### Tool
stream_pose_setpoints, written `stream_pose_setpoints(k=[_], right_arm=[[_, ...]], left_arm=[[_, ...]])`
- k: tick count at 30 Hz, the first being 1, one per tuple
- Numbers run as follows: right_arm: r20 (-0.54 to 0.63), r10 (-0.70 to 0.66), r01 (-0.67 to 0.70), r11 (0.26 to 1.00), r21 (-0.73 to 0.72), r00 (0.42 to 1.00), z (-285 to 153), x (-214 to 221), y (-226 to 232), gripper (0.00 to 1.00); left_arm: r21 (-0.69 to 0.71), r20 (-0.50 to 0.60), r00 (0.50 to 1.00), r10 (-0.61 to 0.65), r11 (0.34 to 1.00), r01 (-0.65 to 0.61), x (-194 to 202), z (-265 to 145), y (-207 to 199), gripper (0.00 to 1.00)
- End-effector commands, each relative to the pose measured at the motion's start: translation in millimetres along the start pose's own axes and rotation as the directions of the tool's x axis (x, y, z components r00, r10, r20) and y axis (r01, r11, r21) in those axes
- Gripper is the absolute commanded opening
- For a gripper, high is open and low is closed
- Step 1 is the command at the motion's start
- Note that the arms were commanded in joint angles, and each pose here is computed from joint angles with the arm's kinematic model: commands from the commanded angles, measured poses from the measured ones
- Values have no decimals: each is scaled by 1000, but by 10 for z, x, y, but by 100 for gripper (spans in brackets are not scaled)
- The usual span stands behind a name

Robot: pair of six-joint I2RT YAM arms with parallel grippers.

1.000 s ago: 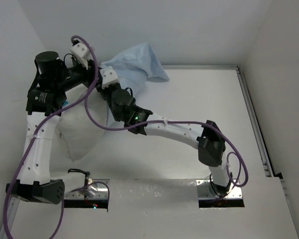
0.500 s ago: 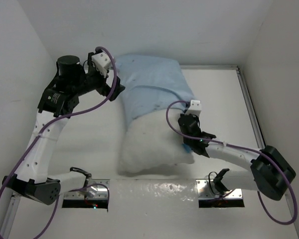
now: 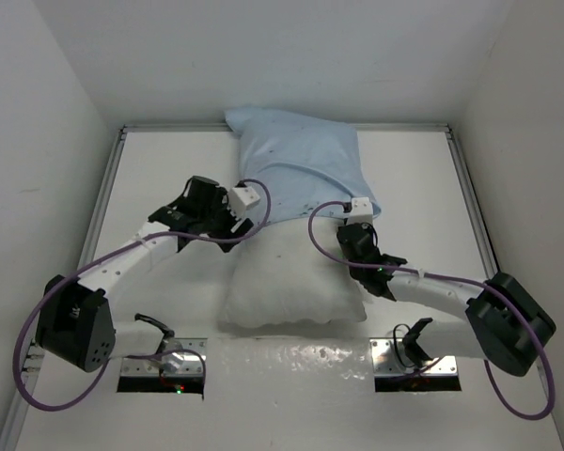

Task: Put the pillow into the pillowcase

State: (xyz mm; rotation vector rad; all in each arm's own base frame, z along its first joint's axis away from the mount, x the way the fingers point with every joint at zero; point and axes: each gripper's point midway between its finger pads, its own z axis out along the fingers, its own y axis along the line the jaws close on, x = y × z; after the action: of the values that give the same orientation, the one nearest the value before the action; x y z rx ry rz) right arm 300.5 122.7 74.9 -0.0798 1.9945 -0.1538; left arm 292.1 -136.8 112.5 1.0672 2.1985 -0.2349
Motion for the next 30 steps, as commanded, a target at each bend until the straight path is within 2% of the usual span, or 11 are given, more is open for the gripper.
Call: stream_pose_setpoints(k=[1, 2, 4, 6, 10, 15, 19, 21, 24, 27, 30], right_arm=[[41, 4, -2, 999, -35, 999, 27, -212, 60, 12], [23, -21, 22, 999, -37, 1000, -5, -201, 29, 20], [19, -47, 48, 997, -62, 999, -63, -295, 40, 51], [-16, -84, 82, 992, -95, 996, -183, -307, 5, 71], [-48, -74, 64, 980, -188, 996, -518, -551, -13, 80], [-25, -43, 32, 940, -340, 999, -880, -863, 79, 84], [-35, -62, 33, 841, -540, 997, -1123, -970, 413, 85], [-56, -87, 36, 795, -606, 995, -1163, -915, 599, 86], [-103, -157, 55, 764, -642, 982, -1125, -700, 887, 91], [-141, -176, 43, 757, -652, 974, -1076, -484, 1101, 99], [-165, -108, -30, 747, -664, 980, -977, -419, 1328, 99]], left_arm=[[-126, 272, 954, 127, 987, -95, -821, -78, 140, 71], [-118, 285, 949, 134, 988, -104, -856, -62, 114, 71], [-80, 317, 935, 159, 987, -141, -925, -30, -17, 70], [-73, 323, 929, 181, 983, -166, -944, -3, -110, 67], [-74, 320, 926, 198, 980, -184, -953, 94, -147, 61], [-18, 315, 924, 218, 974, -224, -995, 244, -260, 62], [33, 306, 927, 219, 970, -240, -971, 321, -359, 59], [37, 304, 930, 205, 973, -226, -988, 378, -369, 50], [43, 283, 943, 174, 980, -194, -1032, 424, -342, 0], [-5, 271, 951, 151, 988, -156, -1103, 291, -240, 0], [-56, 317, 937, 144, 990, -133, -1208, -22, -191, 0]])
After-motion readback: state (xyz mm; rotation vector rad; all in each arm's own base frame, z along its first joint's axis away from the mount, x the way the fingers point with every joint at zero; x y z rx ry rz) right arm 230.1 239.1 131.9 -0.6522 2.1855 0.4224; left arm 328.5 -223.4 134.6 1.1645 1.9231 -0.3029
